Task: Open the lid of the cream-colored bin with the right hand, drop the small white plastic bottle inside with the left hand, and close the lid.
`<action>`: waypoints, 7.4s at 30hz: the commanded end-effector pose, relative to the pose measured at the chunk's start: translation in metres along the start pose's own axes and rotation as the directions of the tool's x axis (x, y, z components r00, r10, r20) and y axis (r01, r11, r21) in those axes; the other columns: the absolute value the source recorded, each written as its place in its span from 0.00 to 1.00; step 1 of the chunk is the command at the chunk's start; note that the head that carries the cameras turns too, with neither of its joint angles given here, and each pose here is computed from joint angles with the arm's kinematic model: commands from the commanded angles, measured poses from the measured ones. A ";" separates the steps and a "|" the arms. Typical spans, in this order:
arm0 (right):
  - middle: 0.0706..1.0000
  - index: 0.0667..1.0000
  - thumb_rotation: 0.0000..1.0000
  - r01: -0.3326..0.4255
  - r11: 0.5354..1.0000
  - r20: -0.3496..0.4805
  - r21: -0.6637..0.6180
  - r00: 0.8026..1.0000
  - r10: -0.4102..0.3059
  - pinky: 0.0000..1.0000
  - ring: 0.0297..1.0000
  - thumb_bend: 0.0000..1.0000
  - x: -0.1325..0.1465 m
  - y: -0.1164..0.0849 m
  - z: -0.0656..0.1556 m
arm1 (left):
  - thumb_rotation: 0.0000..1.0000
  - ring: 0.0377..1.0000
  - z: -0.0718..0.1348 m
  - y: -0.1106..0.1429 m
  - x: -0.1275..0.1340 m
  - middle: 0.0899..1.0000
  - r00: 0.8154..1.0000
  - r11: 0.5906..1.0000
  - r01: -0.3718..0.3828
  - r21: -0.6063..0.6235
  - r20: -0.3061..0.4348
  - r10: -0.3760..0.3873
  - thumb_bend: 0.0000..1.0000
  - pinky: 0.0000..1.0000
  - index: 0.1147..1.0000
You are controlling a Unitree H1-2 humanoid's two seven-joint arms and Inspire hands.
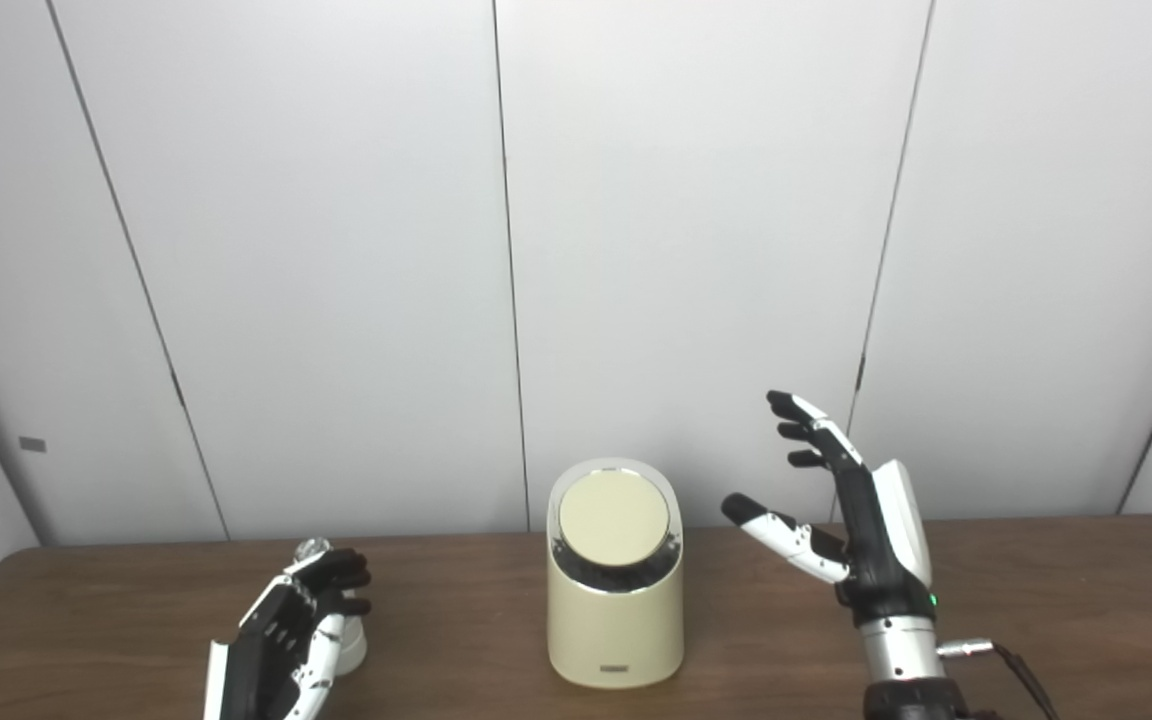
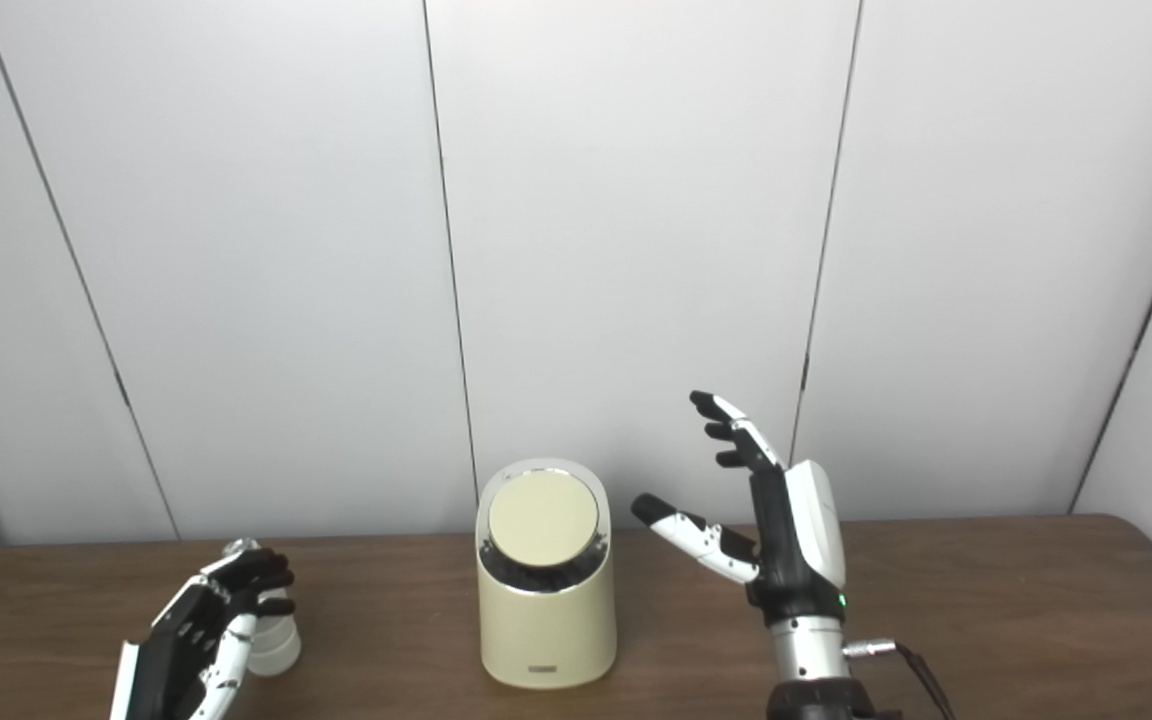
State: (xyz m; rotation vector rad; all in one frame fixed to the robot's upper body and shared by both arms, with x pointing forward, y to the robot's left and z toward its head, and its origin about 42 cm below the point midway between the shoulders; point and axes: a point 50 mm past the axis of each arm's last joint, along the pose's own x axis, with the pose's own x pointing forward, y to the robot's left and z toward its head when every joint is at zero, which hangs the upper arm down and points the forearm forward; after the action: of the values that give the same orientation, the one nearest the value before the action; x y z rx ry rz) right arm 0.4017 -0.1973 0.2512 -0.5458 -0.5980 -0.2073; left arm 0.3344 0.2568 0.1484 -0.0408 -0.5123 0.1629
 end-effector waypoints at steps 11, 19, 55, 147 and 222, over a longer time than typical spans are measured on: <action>0.82 0.80 0.47 -0.013 0.998 0.052 -0.054 0.999 0.016 0.62 0.76 0.93 0.044 0.018 0.036 | 0.37 0.67 0.016 -0.009 0.018 0.67 0.996 1.000 0.020 -0.004 0.093 -0.019 0.25 0.59 0.63; 0.84 0.81 0.39 -0.045 0.992 0.014 -0.121 0.999 0.047 0.62 0.77 0.95 0.056 0.036 0.036 | 0.37 0.68 0.017 -0.011 0.018 0.67 0.995 1.000 0.022 -0.015 0.094 -0.020 0.26 0.60 0.63; 0.87 0.85 0.15 -0.220 0.915 -0.104 -0.339 0.975 0.197 0.75 0.85 0.98 0.053 0.070 0.007 | 0.36 0.67 0.020 -0.017 0.020 0.67 0.994 1.000 0.020 -0.019 0.110 -0.018 0.24 0.59 0.63; 0.79 0.77 0.39 0.054 0.998 -0.104 -0.012 0.993 -0.055 0.68 0.77 0.27 -0.124 -0.007 -0.092 | 0.20 0.84 0.071 0.063 0.026 0.84 0.958 0.938 -0.230 0.260 0.229 0.172 0.92 0.78 0.86; 0.64 0.63 0.97 0.215 0.976 -0.211 -0.047 0.953 -0.220 0.38 0.58 0.94 -0.126 -0.091 -0.136 | 0.30 0.86 -0.029 0.010 0.067 0.87 0.935 0.835 0.133 0.534 -0.348 0.073 1.00 0.78 0.90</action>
State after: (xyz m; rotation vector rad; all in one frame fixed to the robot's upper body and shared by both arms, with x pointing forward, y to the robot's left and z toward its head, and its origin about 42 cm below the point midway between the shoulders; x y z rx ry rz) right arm 0.3561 -0.3228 0.1443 -0.4211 -0.4934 -0.4691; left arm 0.3911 0.2808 0.1370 0.4865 -0.0323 0.2647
